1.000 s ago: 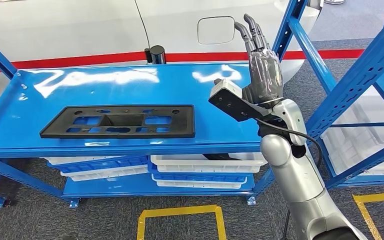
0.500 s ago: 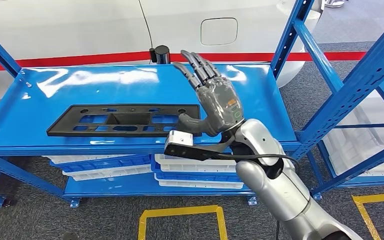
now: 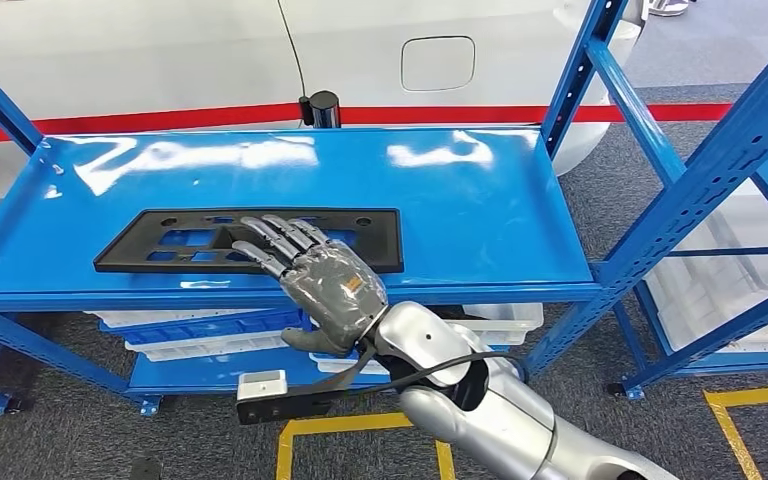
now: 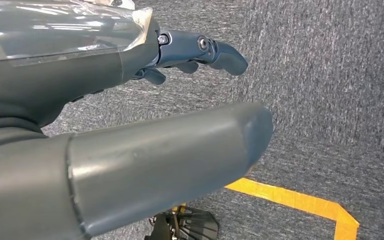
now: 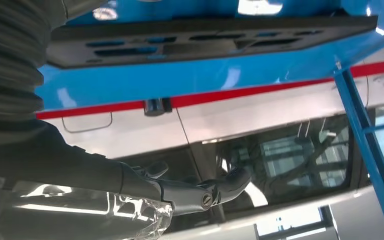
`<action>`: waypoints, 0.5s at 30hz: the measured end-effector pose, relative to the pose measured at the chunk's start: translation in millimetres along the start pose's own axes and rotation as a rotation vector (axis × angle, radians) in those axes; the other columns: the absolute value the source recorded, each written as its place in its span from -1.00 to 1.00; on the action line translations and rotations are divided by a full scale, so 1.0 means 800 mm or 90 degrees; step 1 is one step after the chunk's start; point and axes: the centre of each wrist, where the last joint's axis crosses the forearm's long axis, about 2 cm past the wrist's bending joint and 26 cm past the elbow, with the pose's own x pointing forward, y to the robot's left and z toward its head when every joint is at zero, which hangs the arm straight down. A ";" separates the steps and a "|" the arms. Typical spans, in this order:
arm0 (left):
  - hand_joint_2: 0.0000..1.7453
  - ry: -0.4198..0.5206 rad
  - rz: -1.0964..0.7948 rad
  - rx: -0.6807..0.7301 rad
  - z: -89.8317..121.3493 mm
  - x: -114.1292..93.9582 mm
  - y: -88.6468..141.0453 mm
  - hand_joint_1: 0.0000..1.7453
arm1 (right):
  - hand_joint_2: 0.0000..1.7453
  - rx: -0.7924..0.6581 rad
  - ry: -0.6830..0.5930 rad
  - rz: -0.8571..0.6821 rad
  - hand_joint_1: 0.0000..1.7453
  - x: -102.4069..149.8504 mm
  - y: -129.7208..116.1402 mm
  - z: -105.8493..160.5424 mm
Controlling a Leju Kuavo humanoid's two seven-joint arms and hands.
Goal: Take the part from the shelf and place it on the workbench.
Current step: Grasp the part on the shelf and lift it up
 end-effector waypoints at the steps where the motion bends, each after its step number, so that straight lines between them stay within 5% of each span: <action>1: -1.00 0.001 0.000 0.000 0.000 0.001 -0.001 -1.00 | 1.00 0.007 0.000 -0.002 -1.00 0.001 0.004 -0.005; 15: -1.00 0.015 0.026 0.001 0.004 0.003 -0.012 -1.00 | 1.00 0.014 0.076 0.030 -1.00 0.002 0.023 -0.079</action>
